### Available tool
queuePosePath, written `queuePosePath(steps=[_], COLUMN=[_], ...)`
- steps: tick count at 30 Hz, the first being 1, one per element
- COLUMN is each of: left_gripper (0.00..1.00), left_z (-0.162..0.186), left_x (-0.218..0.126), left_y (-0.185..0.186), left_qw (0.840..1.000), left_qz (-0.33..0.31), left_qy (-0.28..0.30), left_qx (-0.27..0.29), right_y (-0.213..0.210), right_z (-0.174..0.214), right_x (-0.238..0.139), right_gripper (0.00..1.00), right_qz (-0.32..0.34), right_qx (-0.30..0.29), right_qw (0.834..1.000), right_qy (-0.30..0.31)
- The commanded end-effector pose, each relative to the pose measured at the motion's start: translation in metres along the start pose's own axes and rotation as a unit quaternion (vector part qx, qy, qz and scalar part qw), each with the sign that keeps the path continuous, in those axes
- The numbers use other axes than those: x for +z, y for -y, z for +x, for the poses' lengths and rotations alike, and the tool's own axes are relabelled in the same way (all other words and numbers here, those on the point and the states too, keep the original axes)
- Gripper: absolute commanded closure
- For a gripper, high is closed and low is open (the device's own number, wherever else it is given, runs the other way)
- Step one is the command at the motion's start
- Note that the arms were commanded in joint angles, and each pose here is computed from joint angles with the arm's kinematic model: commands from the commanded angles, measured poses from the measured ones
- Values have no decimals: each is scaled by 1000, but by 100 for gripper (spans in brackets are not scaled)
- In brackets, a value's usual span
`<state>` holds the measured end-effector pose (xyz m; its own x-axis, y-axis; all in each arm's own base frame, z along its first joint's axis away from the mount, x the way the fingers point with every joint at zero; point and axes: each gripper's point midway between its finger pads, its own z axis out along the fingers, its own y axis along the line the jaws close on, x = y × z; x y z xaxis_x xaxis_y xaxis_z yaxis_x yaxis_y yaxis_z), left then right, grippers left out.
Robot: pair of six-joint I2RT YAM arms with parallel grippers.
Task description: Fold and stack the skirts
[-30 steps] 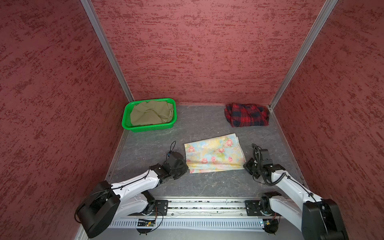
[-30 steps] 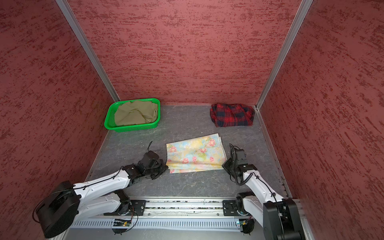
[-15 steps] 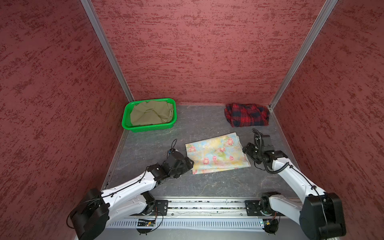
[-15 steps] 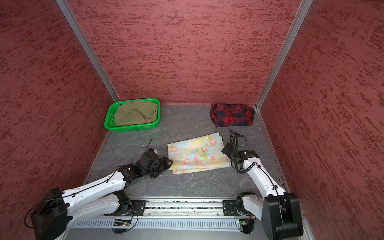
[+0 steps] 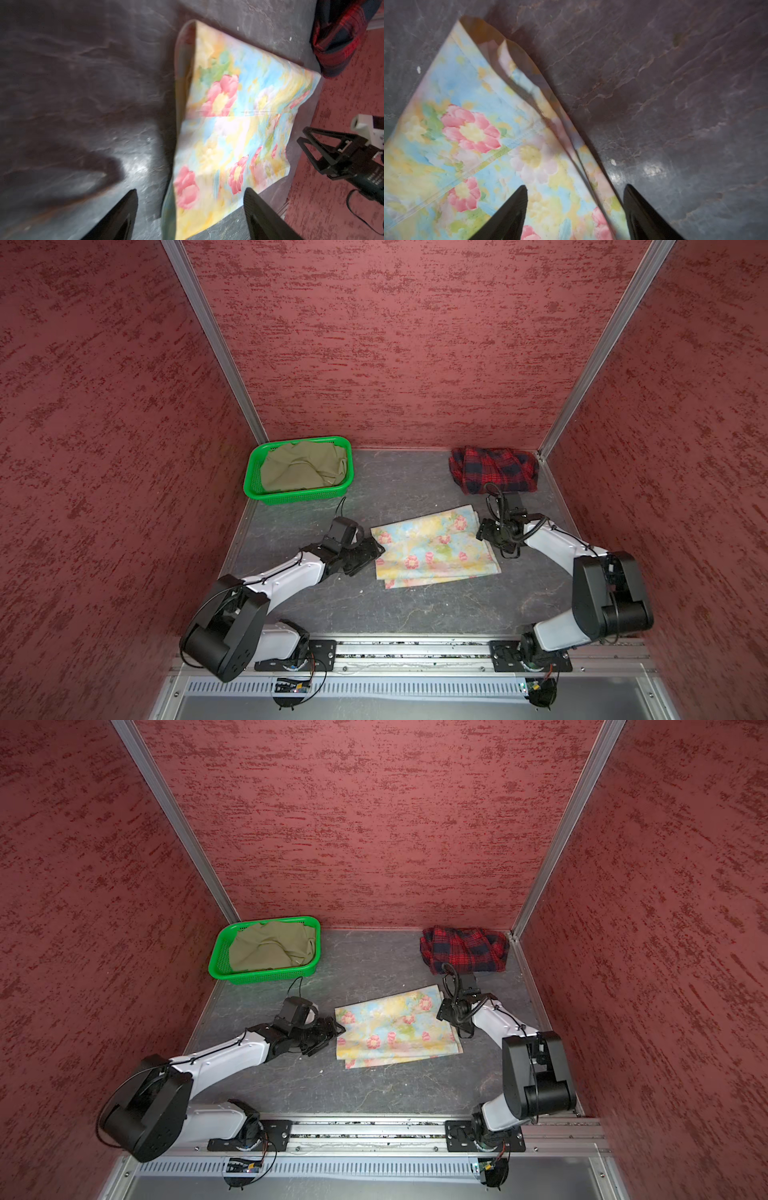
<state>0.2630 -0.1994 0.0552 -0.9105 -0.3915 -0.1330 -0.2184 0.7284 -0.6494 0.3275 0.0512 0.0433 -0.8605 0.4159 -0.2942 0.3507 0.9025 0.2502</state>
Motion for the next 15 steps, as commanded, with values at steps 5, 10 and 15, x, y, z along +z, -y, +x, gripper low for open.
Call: queuePosePath(steps=[5,10,15], left_gripper=[26,29,32], left_z=[8,18,30], left_x=[25,35,44], left_y=[4,-3,0], left_qw=[997,993,990], left_qz=[8,-24,-29], left_qy=[-50,-77,-100], left_qx=[62,85,94], right_y=[3,3,0], right_z=[-4,-2,6], right_x=[17,29,39], right_gripper=[29,30,32], right_qz=[9,9,-7], right_qx=[-13,-18,-21], right_qw=[1000,1000,999], right_qy=[-3,-16,-33])
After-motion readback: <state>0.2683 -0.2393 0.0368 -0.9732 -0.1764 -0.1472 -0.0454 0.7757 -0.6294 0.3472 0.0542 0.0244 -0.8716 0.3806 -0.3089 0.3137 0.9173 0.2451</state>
